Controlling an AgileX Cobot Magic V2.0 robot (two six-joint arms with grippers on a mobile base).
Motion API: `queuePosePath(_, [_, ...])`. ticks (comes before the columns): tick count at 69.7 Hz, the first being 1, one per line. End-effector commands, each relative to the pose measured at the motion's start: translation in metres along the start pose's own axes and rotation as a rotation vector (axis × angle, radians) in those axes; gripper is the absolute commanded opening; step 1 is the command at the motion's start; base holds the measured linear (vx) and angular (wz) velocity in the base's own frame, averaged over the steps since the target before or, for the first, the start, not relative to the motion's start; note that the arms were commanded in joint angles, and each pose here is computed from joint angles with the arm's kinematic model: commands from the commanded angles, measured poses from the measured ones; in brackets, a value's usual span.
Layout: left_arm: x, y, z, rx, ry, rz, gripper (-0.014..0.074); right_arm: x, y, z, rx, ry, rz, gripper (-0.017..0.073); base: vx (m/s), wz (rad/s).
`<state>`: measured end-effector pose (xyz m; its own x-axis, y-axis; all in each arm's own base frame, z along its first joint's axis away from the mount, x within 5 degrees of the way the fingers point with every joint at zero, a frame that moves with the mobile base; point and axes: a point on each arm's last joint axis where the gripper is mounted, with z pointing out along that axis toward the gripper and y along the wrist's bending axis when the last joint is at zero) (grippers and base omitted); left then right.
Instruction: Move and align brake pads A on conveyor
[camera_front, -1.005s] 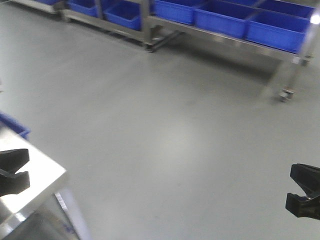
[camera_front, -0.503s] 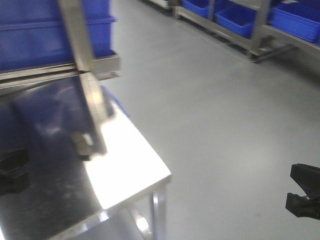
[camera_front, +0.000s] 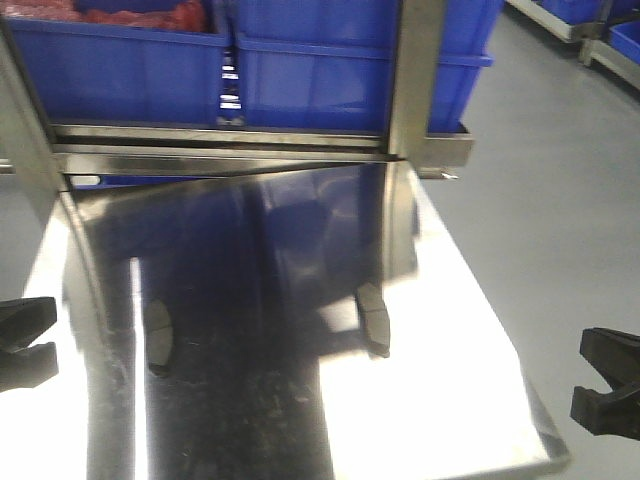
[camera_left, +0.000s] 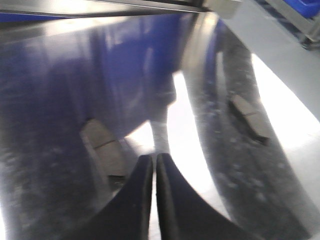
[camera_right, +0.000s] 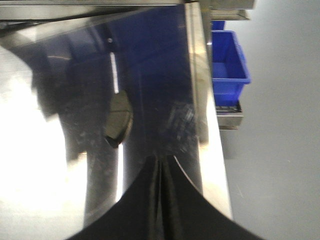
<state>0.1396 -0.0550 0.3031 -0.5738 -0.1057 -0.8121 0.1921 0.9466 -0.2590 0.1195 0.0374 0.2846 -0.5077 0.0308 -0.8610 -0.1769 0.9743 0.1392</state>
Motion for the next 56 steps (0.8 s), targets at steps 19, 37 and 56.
queuePosePath(19, [-0.0121, -0.005, -0.0045, 0.035, -0.081, -0.005, -0.0008, -0.0139, 0.0033, -0.0041, -0.026, -0.089, -0.014, -0.001, 0.09, 0.32])
queuePosePath(37, [-0.0121, -0.005, -0.0045, 0.035, -0.081, -0.005, -0.0008, -0.0139, 0.0033, -0.0041, -0.026, -0.089, -0.014, -0.001, 0.03, 0.11])
queuePosePath(56, [-0.0121, -0.005, -0.0045, 0.035, -0.081, -0.005, -0.0008, -0.0141, 0.0034, -0.0041, -0.027, -0.091, -0.014, -0.001, 0.0, 0.0])
